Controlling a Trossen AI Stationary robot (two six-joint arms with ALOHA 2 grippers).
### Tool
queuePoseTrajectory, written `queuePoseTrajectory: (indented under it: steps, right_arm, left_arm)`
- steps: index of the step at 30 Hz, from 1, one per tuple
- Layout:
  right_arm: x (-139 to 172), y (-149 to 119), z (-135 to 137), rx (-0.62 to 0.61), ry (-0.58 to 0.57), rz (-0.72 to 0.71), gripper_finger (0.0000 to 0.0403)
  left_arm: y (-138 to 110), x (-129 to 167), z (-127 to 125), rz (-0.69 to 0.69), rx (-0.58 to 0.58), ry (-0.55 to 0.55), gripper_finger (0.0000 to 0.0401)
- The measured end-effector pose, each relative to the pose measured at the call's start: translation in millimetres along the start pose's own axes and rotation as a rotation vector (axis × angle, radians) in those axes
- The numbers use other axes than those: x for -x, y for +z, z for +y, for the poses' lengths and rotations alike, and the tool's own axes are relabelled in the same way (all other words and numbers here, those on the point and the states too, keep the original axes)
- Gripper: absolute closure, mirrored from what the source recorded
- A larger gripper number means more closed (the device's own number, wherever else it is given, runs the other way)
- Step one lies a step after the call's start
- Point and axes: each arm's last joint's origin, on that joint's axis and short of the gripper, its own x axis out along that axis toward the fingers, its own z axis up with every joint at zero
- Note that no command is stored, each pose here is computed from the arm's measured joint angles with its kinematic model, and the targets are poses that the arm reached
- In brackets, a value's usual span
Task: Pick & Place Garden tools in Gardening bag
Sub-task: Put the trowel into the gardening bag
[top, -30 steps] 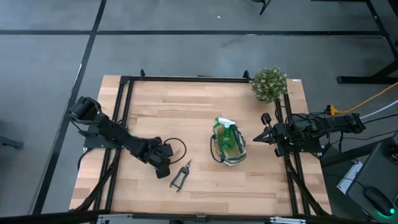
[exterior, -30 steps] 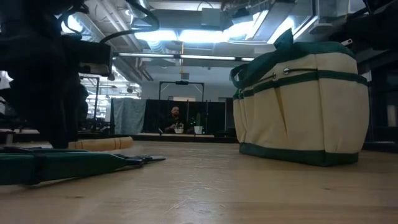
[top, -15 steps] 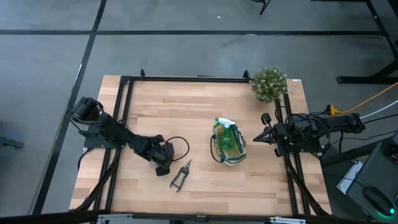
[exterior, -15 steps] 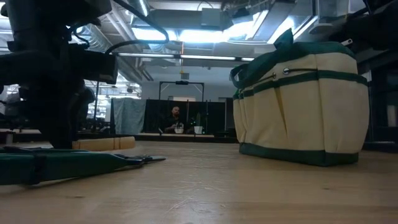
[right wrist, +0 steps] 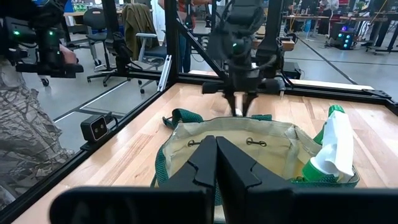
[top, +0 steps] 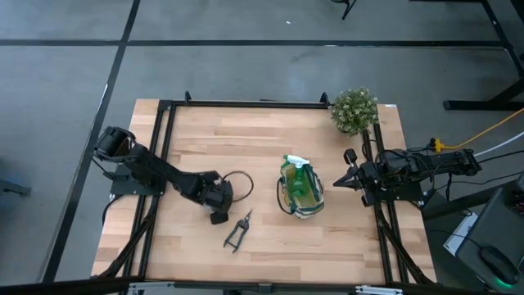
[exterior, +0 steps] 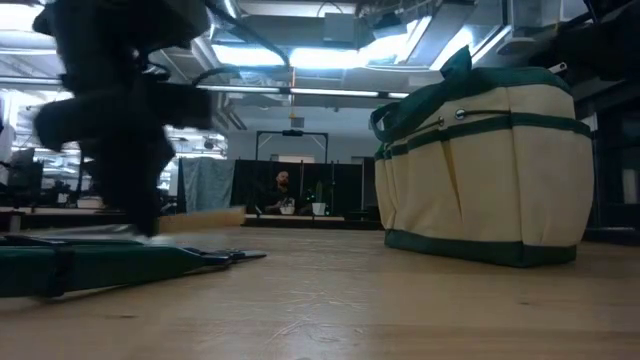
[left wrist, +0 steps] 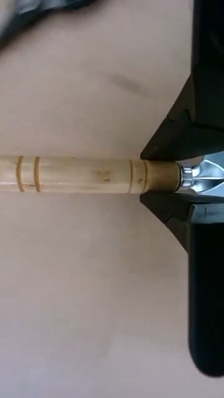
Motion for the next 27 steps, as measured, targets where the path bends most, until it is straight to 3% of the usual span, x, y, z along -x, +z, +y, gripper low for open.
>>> queuePoseTrajectory:
  steps: [10, 27]
  right_arm:
    - [0.0, 0.0, 0.0, 0.0, 0.0, 0.0, 0.0391]
    - [0.0, 0.0, 0.0, 0.0, 0.0, 0.0, 0.0391]
  left_arm:
    - [21.7, 15.0, 29.6, -0.082, -0.006, 0.035, 0.0338]
    - [58.3, 35.4, 100.3, -0.241, 0.019, 0.12, 0.0338]
